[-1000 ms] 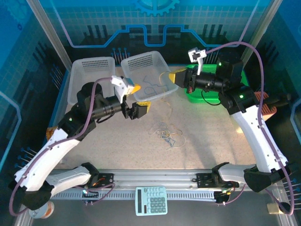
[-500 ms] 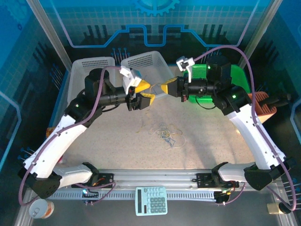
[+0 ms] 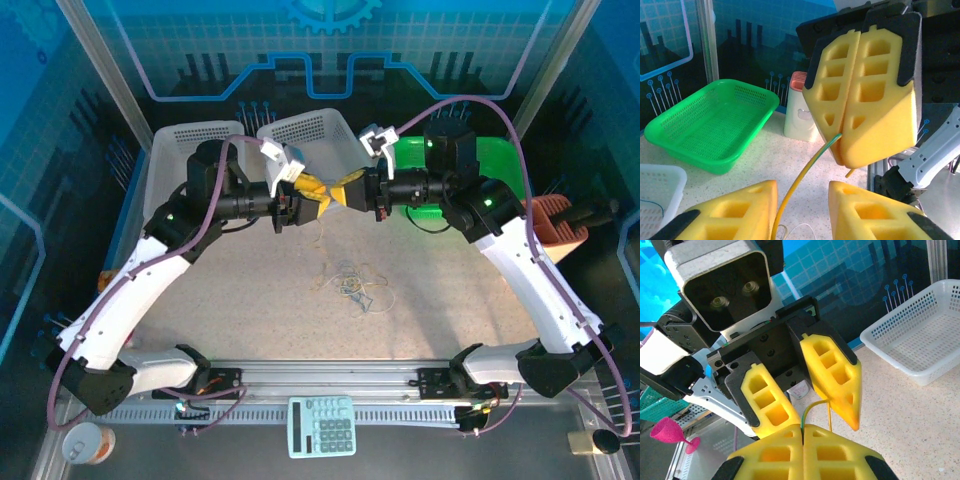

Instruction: Untangle the cables

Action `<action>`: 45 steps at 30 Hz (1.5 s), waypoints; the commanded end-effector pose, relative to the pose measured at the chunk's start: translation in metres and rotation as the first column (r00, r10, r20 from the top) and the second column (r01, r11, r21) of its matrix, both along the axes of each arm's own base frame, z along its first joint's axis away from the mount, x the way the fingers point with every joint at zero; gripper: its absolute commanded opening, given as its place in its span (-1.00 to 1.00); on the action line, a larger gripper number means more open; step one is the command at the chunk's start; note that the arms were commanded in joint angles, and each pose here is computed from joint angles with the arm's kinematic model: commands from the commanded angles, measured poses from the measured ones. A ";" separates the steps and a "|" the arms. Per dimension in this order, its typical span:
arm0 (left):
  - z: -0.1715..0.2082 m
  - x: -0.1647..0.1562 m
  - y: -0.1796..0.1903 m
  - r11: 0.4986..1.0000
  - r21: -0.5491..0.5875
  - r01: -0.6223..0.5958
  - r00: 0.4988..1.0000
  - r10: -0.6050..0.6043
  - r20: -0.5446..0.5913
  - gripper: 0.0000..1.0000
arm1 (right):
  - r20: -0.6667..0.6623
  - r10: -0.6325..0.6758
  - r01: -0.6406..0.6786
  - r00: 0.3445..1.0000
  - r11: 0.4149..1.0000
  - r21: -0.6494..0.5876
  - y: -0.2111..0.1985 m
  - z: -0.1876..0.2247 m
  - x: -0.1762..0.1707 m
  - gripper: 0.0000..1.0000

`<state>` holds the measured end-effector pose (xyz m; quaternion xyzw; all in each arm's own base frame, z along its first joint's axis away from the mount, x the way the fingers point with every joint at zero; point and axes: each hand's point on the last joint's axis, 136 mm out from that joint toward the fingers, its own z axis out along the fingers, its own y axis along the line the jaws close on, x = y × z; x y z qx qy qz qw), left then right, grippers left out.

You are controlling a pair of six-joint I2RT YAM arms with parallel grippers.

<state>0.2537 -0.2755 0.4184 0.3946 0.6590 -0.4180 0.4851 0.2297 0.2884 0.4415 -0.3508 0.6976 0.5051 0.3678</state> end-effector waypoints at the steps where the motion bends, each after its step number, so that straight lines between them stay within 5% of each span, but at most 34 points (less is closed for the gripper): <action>1: -0.003 -0.003 -0.002 0.999 -0.009 0.043 0.999 -0.044 -0.028 -0.39 | 0.022 0.024 -0.024 0.999 1.000 -0.002 0.005 0.006 -0.006 -1.00; 6: -0.008 -0.002 -0.006 0.998 -0.011 0.062 0.997 -0.062 -0.051 -0.62 | 0.019 0.024 -0.024 1.000 1.000 -0.007 0.007 0.004 -0.005 -1.00; 10: -0.007 -0.001 -0.007 0.998 -0.018 0.065 0.997 -0.066 -0.051 -0.99 | 0.017 0.023 -0.022 1.000 1.000 -0.010 0.008 0.003 -0.004 -1.00; 15: -0.004 0.008 -0.003 0.999 -0.033 0.003 1.000 -0.003 -0.025 -1.00 | 0.019 0.013 -0.013 1.000 1.000 -0.015 0.008 0.001 -0.003 -0.97; 21: 0.008 0.055 0.027 0.964 -0.025 -0.263 0.965 0.263 0.007 -1.00 | 0.032 -0.038 0.038 0.999 0.999 -0.020 -0.001 -0.001 -0.003 0.08; 26: 0.037 0.092 0.064 0.903 -0.071 -0.423 0.904 0.426 0.036 -1.00 | 0.031 -0.093 0.094 0.995 0.995 -0.024 -0.011 -0.011 -0.002 0.52; 32: 0.067 0.142 0.116 0.782 -0.116 -0.612 0.778 0.622 0.092 -1.00 | 0.029 -0.201 0.203 0.979 0.978 -0.046 -0.028 -0.032 0.006 0.71; 39: 0.082 0.209 0.190 0.551 -0.195 -0.811 0.533 0.834 0.139 -1.00 | -0.006 -0.289 0.287 0.957 0.954 -0.090 -0.042 -0.061 0.013 0.85; 45: 0.069 0.253 0.246 0.410 -0.205 -0.889 0.381 0.909 0.168 -1.00 | -0.026 -0.327 0.321 0.945 0.938 -0.129 -0.048 -0.082 0.015 0.92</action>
